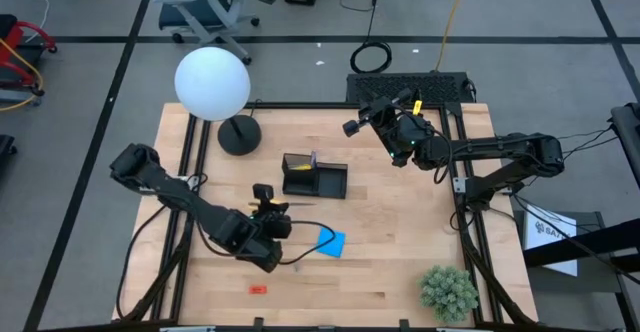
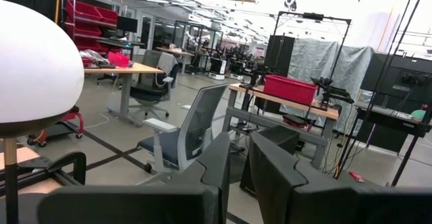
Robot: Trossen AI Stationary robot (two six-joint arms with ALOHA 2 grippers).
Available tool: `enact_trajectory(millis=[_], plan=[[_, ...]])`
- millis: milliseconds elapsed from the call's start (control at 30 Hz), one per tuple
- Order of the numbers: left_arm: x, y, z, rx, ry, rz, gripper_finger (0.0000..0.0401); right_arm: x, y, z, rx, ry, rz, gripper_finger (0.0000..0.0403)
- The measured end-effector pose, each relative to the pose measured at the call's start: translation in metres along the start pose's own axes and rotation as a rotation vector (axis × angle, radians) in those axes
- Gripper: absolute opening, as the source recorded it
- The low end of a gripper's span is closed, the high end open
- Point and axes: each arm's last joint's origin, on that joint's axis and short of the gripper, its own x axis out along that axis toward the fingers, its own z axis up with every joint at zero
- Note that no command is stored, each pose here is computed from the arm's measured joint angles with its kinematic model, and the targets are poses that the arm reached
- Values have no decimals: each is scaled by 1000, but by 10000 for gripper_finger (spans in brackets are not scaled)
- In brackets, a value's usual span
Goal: Pick and place office supplies into organizer
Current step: Put the yellow scissors into the black mesh desk organizer
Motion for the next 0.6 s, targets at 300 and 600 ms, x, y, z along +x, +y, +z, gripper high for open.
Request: enact_trajectory(millis=[300,600], plan=[[-17,23,0,-85,-65,23,1,0,0,0,0,0,0,48],[-40,53,-3,-191,-156,53,0,0,0,0,0,0,0,47]])
